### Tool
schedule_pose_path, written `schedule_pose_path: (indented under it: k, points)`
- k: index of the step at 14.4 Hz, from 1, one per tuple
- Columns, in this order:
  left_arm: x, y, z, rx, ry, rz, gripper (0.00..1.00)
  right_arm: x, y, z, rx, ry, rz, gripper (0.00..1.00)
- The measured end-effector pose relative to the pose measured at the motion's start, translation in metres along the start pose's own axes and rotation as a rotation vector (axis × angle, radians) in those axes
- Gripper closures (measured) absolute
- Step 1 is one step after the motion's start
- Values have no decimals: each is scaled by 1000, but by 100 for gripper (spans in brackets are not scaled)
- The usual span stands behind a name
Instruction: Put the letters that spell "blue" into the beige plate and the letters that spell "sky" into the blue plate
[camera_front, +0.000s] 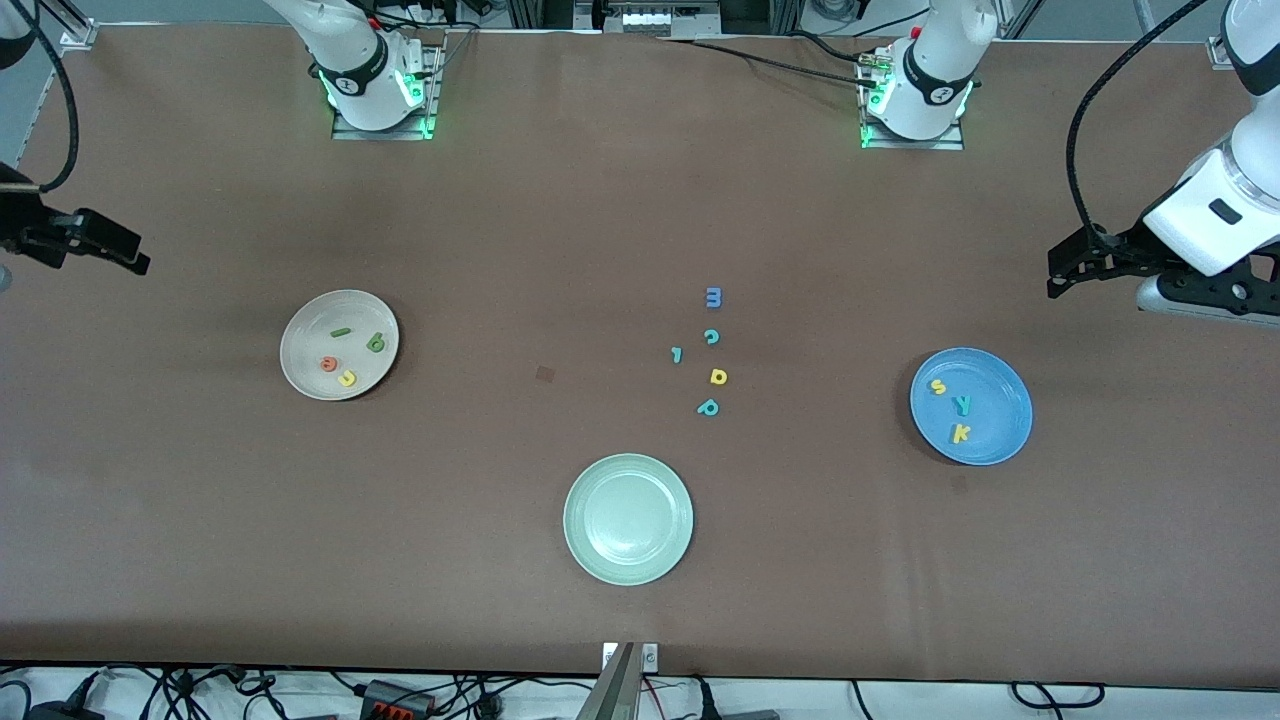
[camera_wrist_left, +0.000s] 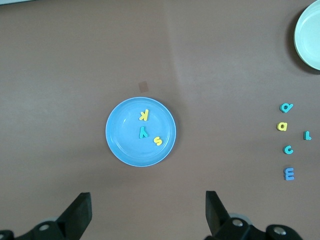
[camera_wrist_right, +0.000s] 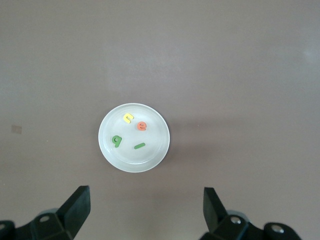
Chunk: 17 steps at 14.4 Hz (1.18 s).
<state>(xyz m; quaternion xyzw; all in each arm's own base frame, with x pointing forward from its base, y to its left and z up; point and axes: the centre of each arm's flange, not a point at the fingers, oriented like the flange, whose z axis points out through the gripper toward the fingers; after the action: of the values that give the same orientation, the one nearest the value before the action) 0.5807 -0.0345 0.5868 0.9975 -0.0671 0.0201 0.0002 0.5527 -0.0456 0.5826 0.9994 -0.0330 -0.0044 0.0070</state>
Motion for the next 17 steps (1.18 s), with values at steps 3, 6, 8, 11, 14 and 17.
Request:
schedule_pose_path:
  k: [3,6,8,11,14,17]
  points:
    - [0,0,0,0,0,0,0,-10,-2,-8,1,16,-5,0]
    - [0,0,0,0,0,0,0,-10,-1,-8,1,19,-4,0]
    - [0,0,0,0,0,0,0,-10,-1,-8,1,19,-4,0]
    - [0,0,0,0,0,0,0,-10,-1,-8,1,18,-5,0]
    - [0,0,0,0,0,0,0,-10,-1,-7,1,13,-5,0]
    - [0,0,0,0,0,0,0,-11,-1,-7,0,5,-4,0]
